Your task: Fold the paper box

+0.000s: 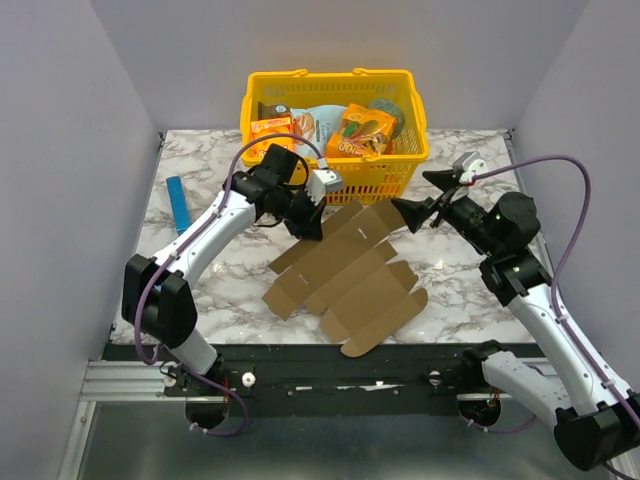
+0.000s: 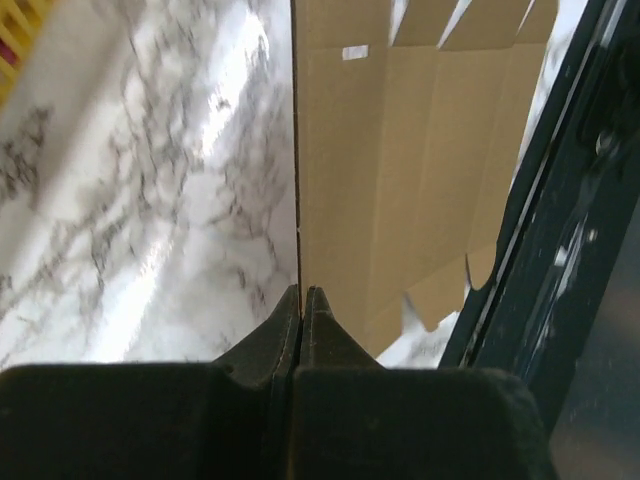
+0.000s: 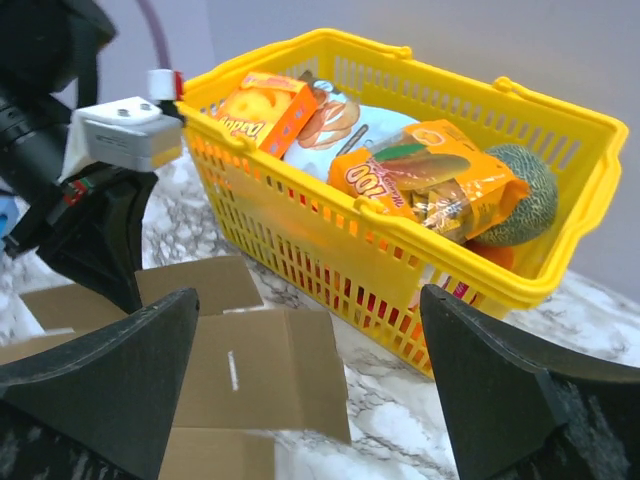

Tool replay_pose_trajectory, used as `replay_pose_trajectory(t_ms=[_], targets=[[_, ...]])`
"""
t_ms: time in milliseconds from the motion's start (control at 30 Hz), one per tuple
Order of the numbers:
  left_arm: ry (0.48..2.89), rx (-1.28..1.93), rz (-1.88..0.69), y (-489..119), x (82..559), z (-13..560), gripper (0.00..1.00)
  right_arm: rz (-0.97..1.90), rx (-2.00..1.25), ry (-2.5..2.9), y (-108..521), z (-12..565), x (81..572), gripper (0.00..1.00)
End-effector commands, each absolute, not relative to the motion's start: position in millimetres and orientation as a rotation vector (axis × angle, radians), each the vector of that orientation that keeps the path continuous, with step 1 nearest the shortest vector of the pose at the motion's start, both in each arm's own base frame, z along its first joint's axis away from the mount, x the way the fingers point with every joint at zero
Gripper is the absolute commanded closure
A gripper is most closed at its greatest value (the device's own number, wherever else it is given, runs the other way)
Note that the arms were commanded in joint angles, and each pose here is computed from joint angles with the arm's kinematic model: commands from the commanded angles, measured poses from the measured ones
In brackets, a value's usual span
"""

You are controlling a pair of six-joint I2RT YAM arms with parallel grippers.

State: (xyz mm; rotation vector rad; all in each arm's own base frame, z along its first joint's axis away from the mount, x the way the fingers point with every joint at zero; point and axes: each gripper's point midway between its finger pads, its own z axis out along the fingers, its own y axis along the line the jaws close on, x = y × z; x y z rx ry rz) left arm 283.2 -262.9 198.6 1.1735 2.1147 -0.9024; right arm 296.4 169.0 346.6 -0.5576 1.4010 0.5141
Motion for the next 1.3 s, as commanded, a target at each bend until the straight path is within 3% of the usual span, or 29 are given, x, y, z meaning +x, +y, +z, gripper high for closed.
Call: replay_pose_trajectory(t_ms=[0, 267, 700, 1267], targets=[[2.188, 1.384, -0.815, -249.1, 259.1, 191.6, 1.0, 0.588, -0.853, 1.405, 202.5, 316.5, 291.4, 0.05], [2.162, 1.472, -0.768, -253.8, 255.9, 193.4, 1.0, 0.704, -1.119, 1.275, 243.8, 277.5, 289.8, 0.08], [2.102, 1.532, -0.759, -262.6, 239.0, 198.8, 1.0, 0.76, -1.182, 1.235, 257.2, 256.6, 296.1, 0.11], [2.066, 1.489, -0.658, -265.2, 252.8, 206.5, 1.0, 0.929, -1.241, 1.298, 270.0, 237.9, 277.7, 0.65]])
